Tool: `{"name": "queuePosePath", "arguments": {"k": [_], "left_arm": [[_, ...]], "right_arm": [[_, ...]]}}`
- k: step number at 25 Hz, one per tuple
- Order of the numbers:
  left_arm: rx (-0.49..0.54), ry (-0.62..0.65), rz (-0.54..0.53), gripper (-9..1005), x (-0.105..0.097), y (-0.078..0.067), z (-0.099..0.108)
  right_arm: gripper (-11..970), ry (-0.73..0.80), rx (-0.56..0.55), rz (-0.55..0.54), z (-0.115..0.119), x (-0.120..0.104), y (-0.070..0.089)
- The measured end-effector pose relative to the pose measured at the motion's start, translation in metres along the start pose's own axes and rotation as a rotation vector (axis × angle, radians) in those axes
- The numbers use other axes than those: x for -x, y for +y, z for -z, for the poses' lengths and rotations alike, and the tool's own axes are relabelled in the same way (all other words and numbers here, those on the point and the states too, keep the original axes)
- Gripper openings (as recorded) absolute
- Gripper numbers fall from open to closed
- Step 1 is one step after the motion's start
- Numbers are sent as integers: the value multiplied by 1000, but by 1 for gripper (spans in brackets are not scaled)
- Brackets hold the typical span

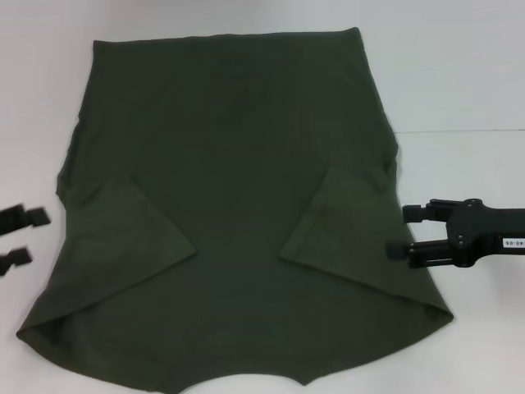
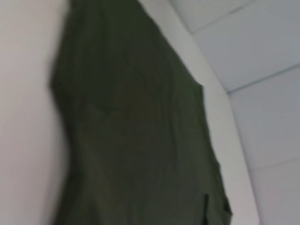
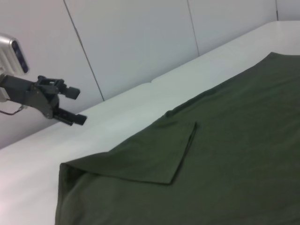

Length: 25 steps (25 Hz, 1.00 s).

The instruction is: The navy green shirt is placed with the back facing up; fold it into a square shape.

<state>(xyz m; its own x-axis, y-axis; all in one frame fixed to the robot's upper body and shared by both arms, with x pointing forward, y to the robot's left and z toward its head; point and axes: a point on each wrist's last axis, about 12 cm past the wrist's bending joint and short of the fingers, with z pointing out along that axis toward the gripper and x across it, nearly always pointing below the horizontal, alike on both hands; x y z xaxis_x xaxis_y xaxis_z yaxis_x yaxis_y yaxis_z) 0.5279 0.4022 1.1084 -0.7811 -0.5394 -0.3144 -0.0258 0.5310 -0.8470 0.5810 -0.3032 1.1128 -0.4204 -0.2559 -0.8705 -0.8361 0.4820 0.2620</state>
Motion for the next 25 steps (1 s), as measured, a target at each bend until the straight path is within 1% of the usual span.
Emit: {"name": "queuePosePath", "arguments": {"k": [5,8,14,22,25], "left_arm": [[73,-10,57,938,-14,20,11],[102,-14,82,937,-21,28,13],[132,-8,114,937,-32,38,15],[127,3,128,936,-39,41,12],[141,16,137,936,-41,43,11]], "right_arm": [[946,8,-2,10,2,3,-2],[946,13,3,15,1,4,-2],[946,23,14,15,0,3,-1],[946,24,17,17,0,3,-1],[946,24,17,18,0,3,-1]]}}
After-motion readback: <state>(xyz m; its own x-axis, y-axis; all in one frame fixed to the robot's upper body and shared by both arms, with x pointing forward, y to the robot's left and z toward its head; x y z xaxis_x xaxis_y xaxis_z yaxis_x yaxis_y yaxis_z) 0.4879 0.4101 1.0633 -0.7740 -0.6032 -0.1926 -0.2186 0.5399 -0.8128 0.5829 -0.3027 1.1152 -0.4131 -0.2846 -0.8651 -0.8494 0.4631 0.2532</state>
